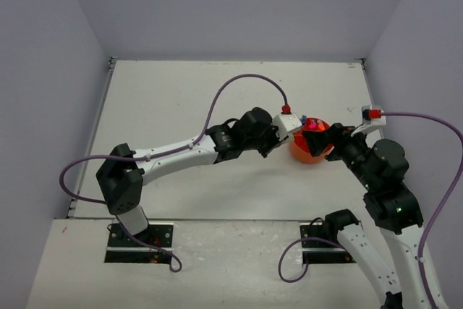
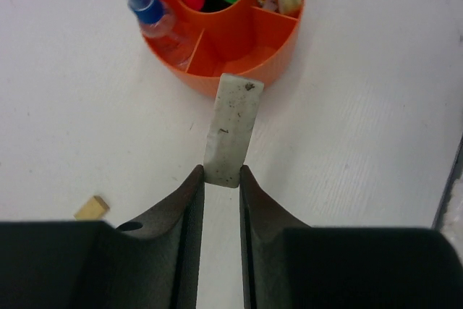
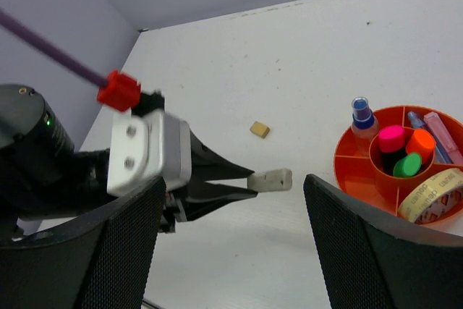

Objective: Sort the stationery into containers
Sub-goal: Place the stationery in the storage box.

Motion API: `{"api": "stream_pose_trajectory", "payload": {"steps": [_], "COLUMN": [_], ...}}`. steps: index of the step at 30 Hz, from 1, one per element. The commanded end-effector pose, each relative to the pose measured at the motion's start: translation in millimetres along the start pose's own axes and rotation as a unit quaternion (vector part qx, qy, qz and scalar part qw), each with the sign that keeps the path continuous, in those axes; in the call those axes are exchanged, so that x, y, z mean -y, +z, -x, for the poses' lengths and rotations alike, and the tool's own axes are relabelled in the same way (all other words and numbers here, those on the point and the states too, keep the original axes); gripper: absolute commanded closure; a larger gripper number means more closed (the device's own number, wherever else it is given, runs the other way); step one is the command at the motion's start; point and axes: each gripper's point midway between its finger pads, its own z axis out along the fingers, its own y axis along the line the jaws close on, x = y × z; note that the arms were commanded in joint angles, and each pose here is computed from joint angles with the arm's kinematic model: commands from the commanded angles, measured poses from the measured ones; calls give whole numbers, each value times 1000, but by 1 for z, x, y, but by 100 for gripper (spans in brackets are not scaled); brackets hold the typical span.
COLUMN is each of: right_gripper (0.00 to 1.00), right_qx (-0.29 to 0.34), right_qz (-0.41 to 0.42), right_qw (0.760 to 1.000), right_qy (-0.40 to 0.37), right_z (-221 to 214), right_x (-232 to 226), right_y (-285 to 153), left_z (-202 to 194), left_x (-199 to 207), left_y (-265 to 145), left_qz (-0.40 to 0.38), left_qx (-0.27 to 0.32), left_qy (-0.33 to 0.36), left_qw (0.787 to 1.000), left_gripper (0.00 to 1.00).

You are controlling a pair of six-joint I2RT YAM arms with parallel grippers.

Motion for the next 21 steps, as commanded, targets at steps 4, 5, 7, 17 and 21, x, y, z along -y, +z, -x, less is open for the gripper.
{"api": "stream_pose_trajectory", "payload": {"steps": [4, 5, 7, 17, 21], "right_gripper": [20, 20, 20, 20, 20], "right_qx": [46, 51, 63, 81, 87], "right_qz": [-9, -11, -12, -13, -13], "right_qw": [999, 999, 998, 997, 996], "right_qy": [2, 1, 0, 1, 5], "right_z": [26, 28, 33, 39, 38], "right_x": [-6, -6, -7, -9, -9], "right_y": [-22, -26, -34, -53, -57], "left_z": [56, 57, 53, 57, 57], "left_x": [2, 1, -6, -13, -8], "left_y": [14, 20, 32, 67, 82], "left_qz": [-7, -6, 8, 24, 11], "left_qx": [91, 89, 74, 86, 91], "left_qy": [222, 235, 257, 330, 342], "left_qw": [971, 968, 964, 940, 935], "left_gripper": [100, 100, 100, 100, 100]}}
